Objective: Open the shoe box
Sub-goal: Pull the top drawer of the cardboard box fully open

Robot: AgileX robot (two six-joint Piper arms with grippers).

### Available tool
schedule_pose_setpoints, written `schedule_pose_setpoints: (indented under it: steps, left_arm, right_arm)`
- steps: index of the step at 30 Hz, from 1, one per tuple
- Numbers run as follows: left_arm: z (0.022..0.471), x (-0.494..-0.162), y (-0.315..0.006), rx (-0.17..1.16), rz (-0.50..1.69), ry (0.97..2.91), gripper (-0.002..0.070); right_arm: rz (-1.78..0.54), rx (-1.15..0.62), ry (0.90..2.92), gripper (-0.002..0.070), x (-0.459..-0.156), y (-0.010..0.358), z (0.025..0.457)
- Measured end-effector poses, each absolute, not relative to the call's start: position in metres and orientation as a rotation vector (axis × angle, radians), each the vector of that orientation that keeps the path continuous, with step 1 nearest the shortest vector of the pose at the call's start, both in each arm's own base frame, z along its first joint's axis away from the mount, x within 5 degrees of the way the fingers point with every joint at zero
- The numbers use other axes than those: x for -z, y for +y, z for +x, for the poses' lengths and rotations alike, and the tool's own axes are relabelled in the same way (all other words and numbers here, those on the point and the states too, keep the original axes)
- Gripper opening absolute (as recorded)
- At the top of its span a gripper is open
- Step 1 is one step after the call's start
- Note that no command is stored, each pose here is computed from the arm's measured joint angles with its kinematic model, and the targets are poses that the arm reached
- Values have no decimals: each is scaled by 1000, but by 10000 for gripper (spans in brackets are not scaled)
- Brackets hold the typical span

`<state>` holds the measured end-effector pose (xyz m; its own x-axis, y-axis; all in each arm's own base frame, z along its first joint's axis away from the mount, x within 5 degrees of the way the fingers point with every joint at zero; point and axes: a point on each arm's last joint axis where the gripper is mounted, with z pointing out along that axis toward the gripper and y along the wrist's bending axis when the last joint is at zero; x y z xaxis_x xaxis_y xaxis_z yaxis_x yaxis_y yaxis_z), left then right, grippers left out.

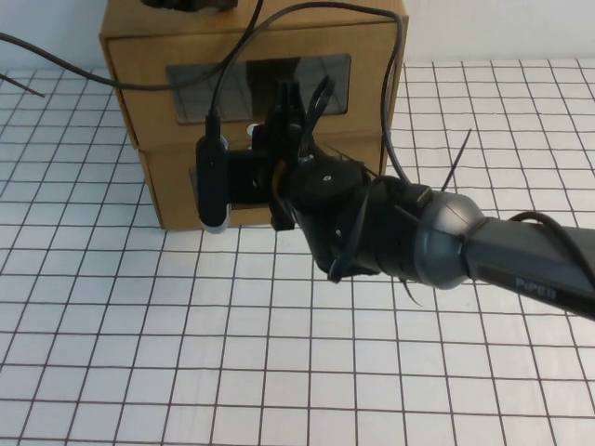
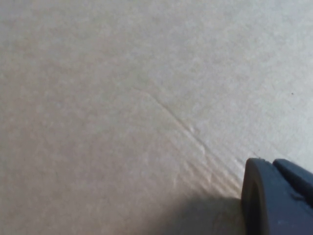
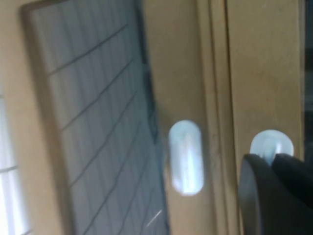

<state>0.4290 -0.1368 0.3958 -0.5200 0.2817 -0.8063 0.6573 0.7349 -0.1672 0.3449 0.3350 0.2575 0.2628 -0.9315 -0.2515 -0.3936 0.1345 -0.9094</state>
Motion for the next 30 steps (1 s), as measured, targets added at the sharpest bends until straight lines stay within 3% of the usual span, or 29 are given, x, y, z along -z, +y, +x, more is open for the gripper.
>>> schedule_pose_setpoints:
  steps: [19, 30]
  left_arm:
    - [429, -395, -138, 594, 680, 2141, -2]
    - [429, -396, -138, 598, 673, 2144, -2]
  right_arm:
    - [-1402, 453, 1425, 4, -277, 310, 208]
    - [-1400, 420, 1514, 11, -266, 314, 177]
